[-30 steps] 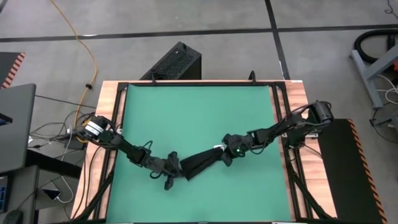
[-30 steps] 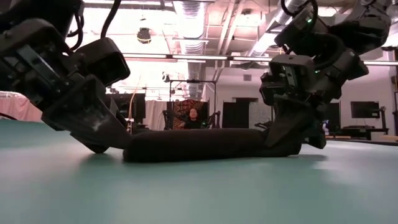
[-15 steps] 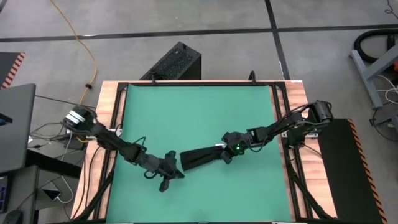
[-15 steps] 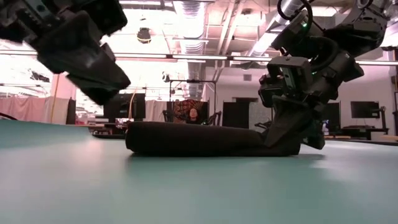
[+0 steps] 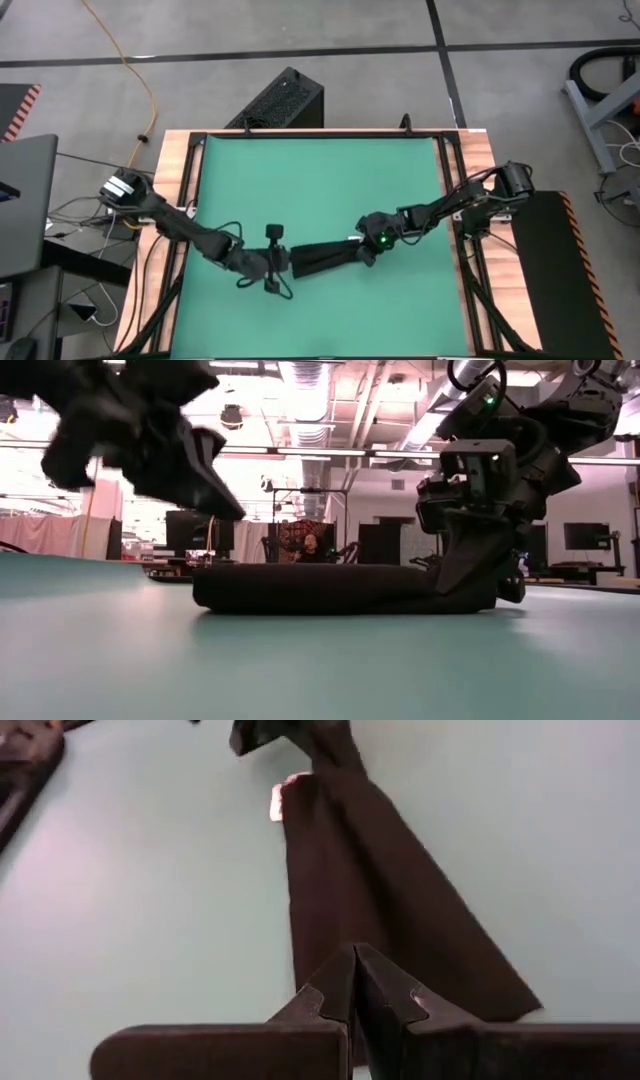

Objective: Roll towel into tight, uniform cylinder
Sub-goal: Roll the black towel

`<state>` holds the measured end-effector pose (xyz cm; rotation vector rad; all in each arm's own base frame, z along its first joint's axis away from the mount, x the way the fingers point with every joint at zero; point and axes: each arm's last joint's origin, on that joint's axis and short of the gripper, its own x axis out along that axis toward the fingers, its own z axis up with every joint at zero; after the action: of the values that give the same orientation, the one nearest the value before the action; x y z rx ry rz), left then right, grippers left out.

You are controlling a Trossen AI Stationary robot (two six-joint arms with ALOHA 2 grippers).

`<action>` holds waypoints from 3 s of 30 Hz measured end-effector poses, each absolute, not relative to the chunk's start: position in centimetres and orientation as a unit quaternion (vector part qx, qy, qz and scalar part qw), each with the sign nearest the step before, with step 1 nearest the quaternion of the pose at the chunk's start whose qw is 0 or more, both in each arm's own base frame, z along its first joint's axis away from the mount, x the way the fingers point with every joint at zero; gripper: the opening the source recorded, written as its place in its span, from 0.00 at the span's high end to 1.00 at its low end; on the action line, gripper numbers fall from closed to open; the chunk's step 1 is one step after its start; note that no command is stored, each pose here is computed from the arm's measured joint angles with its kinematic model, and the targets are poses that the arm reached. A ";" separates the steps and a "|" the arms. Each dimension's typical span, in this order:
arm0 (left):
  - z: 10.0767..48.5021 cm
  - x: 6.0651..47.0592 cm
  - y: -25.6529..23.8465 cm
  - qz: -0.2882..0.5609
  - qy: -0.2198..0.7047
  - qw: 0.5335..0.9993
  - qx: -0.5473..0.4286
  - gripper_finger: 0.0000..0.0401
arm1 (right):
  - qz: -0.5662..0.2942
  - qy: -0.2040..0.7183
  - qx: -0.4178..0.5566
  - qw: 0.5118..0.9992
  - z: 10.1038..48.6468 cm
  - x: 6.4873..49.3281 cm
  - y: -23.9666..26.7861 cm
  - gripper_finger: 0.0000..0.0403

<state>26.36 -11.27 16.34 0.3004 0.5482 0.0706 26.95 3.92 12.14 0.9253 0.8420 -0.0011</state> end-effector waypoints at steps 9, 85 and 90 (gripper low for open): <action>14.8 26.0 -9.3 0.003 0.218 0.970 0.106 1.00 | 0.010 0.388 0.421 0.820 12.3 27.1 3.9 0.91; 15.9 25.1 -7.5 -0.014 0.319 0.948 -0.020 1.00 | -0.081 0.397 0.378 0.832 12.7 26.0 0.4 0.91; 19.2 25.1 -7.6 0.025 0.207 0.978 0.014 1.00 | -0.079 0.396 0.365 0.839 12.7 26.1 0.7 0.91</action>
<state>25.07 -7.59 19.20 0.0289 0.4167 0.0499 26.07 0.74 12.73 0.7718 0.8369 -0.1672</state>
